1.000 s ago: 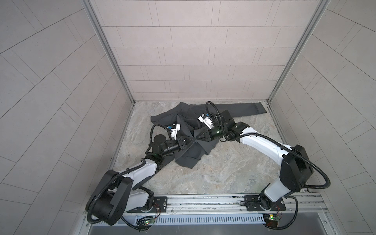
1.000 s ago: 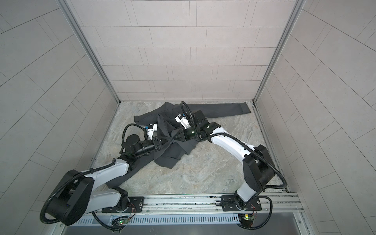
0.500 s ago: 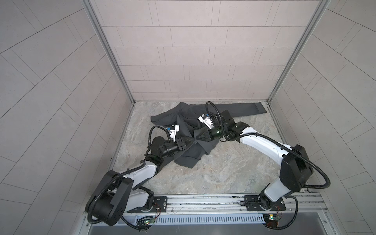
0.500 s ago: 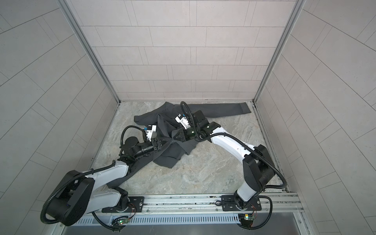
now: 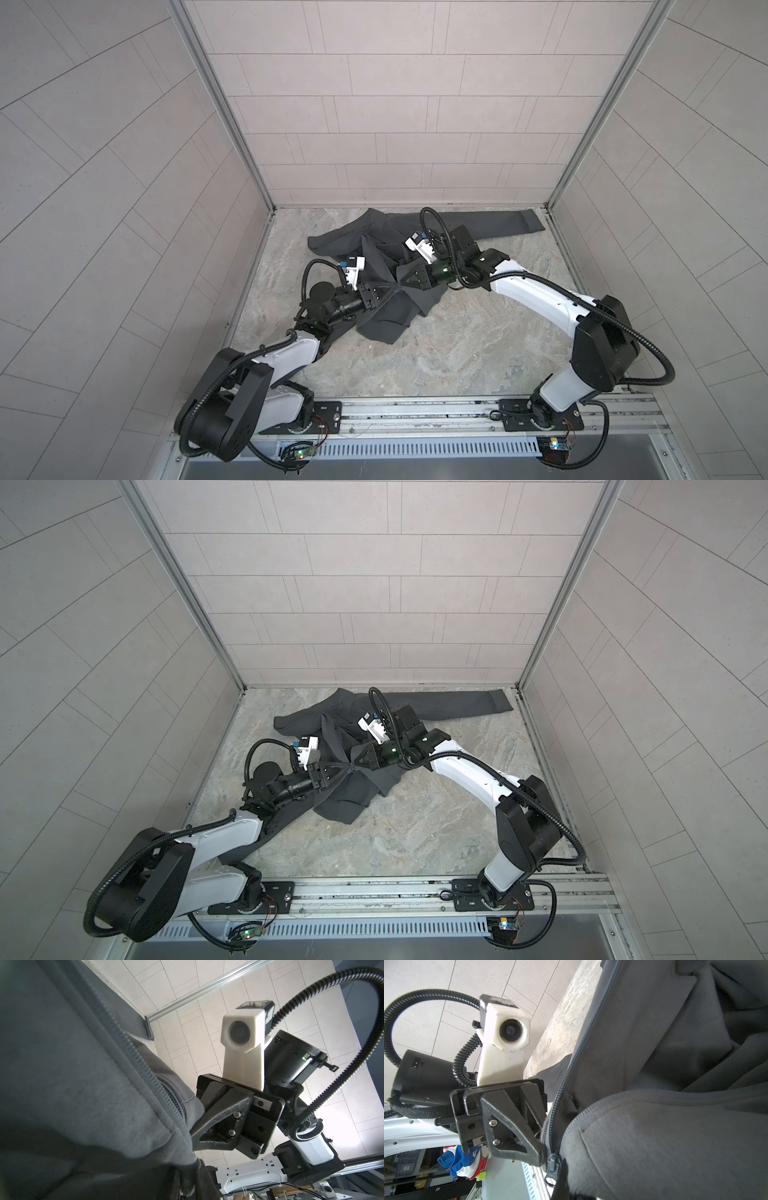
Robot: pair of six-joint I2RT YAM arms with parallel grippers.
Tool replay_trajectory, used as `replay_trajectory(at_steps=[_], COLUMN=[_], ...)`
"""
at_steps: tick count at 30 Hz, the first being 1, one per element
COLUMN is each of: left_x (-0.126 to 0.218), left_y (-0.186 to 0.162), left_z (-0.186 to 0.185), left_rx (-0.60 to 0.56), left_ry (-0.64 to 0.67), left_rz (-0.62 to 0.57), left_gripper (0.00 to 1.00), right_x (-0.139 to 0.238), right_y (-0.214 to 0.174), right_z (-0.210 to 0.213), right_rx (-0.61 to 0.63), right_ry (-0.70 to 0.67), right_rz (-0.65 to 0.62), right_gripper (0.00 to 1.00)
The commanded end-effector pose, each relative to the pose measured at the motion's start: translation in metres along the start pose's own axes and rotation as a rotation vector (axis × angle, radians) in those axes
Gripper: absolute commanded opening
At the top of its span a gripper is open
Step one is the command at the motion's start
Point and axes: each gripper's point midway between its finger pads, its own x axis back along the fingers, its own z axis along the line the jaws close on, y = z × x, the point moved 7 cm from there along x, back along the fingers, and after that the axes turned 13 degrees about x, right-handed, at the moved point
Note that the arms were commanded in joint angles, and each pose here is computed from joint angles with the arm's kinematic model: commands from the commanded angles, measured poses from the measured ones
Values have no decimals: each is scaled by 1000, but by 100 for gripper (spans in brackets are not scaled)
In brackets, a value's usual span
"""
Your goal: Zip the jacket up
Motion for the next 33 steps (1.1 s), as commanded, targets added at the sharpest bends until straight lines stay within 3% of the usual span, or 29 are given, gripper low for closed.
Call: replay_trajectory(at_steps=[1, 9, 17, 33], left_x=[1, 1, 11, 8], left_y=[-2, -6, -15, -21], left_z=[-13, 12, 17, 15], left_rx=[-47, -28, -90, -83], left_ry=[-67, 56, 200, 179], left_rz=[16, 31, 28, 50], left_gripper=[0, 0, 0, 0], right_x=[5, 5, 12, 13], right_y=[1, 16, 26, 31], right_z=[6, 4, -5, -12], right_rx=[15, -84, -200, -268], right_ry=[5, 43, 8, -29], right_rz=[-13, -175, -313, -380], right_gripper=[0, 0, 0, 0])
